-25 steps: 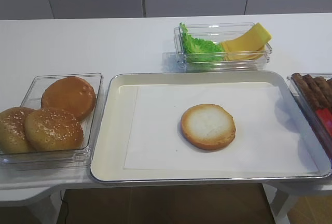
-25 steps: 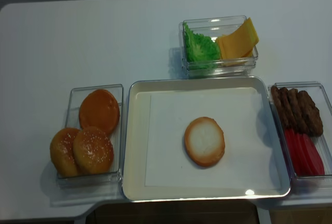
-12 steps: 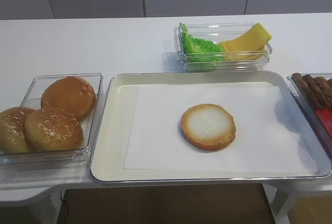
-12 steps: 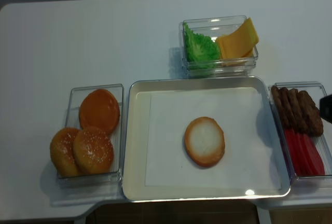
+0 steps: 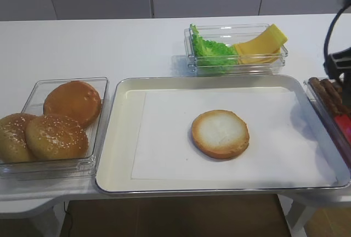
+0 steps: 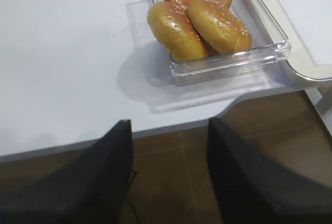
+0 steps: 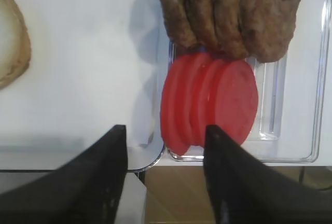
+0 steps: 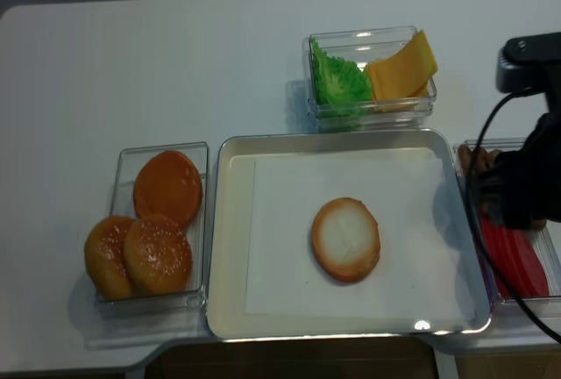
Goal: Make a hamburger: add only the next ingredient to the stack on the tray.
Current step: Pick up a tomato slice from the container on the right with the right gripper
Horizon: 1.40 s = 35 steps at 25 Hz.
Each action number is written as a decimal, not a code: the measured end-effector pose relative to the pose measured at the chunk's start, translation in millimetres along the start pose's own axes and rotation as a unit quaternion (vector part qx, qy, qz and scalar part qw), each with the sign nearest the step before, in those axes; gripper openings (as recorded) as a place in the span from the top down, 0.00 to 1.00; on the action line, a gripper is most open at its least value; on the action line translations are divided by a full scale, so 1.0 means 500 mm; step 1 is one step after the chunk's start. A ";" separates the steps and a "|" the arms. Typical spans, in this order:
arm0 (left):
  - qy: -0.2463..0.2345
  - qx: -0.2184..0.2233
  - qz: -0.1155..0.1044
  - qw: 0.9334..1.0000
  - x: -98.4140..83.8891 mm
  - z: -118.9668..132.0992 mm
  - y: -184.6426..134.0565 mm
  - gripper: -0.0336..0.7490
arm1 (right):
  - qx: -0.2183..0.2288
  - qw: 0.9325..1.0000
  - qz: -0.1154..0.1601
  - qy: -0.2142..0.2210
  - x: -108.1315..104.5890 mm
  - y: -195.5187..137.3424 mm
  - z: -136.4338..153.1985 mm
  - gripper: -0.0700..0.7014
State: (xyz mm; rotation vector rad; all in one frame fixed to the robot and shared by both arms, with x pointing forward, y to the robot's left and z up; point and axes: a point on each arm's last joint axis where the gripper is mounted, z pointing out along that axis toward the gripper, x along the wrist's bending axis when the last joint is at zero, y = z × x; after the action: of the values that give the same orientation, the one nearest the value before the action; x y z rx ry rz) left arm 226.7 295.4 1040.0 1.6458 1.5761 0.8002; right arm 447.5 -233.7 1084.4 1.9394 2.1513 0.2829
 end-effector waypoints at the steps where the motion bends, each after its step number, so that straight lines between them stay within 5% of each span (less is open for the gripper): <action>1: 0.000 0.000 0.000 1.000 0.000 0.000 0.000 0.51 | 0.008 1.000 -0.004 -0.008 0.006 0.003 0.009 0.44; 13: 0.000 0.000 0.000 1.000 0.000 0.000 0.000 0.51 | 0.081 0.992 -0.048 -0.079 0.048 0.030 0.109 0.54; 27: 0.000 0.000 0.000 1.000 0.000 0.000 0.000 0.51 | 0.096 0.989 -0.060 -0.099 0.051 0.041 0.140 0.57; 35: 0.000 0.000 0.000 1.000 0.000 0.000 0.000 0.51 | 0.090 0.988 -0.068 -0.109 0.047 0.045 0.139 0.72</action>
State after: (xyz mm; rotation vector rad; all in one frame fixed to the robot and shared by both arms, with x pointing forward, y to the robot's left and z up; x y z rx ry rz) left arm 226.7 295.4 1040.0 1.6458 1.5761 0.8002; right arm 487.2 -208.8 1023.5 1.8052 2.2128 -0.1455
